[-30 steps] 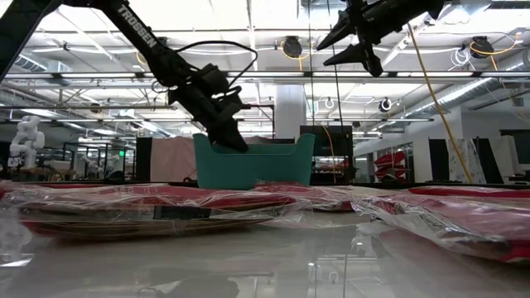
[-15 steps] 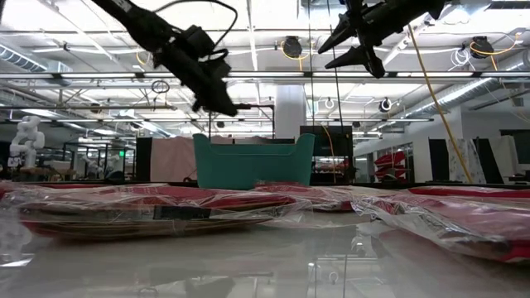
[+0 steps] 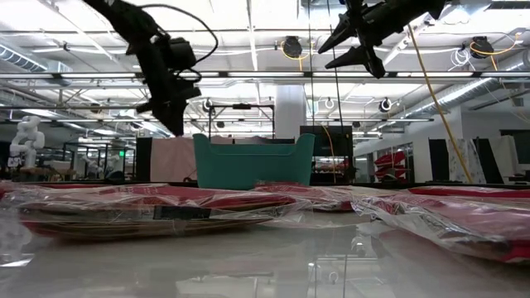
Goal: Sort popcorn bags into baskets
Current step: Adjust the green bin
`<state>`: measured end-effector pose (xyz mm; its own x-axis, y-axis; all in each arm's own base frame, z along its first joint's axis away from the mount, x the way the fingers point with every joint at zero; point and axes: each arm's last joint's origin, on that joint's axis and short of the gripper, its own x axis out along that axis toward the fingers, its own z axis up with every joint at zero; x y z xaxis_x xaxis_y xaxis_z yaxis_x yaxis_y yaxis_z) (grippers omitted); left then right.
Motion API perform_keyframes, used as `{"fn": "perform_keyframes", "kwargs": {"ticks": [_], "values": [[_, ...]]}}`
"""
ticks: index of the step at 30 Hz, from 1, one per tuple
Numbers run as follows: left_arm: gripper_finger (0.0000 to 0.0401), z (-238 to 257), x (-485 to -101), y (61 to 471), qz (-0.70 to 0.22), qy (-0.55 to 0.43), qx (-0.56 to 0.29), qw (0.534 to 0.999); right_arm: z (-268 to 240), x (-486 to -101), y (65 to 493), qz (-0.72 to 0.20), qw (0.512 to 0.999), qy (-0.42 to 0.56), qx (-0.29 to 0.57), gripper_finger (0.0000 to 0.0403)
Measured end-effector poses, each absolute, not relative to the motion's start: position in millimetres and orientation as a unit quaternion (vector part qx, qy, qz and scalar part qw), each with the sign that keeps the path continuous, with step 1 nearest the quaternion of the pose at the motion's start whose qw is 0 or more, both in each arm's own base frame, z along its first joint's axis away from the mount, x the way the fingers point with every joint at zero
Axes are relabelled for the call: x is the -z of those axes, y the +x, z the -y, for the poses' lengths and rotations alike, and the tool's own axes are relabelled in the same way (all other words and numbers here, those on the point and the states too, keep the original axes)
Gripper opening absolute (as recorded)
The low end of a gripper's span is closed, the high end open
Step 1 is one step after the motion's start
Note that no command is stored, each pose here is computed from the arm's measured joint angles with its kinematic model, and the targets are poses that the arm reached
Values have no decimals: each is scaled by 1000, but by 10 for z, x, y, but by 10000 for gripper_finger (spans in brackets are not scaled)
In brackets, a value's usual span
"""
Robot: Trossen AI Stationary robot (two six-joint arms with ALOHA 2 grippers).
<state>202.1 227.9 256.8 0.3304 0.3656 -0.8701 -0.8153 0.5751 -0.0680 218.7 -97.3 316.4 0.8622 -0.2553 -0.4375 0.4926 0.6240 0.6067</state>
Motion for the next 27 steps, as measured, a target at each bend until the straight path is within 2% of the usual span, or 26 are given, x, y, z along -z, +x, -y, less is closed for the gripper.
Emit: {"fn": "perform_keyframes", "kwargs": {"ticks": [12,21,27], "values": [[67,-2239,-1916,1969,-301,-390,-365,790,879,-3178,2234,-156,890,383,190,153],[67,-2172,-1883,2139,-252,-398,-348,810,817,-3170,2253,-164,890,386,181,153],[67,-2122,-1851,2229,-256,-400,-324,818,824,-3120,2224,-179,874,395,217,153]]}}
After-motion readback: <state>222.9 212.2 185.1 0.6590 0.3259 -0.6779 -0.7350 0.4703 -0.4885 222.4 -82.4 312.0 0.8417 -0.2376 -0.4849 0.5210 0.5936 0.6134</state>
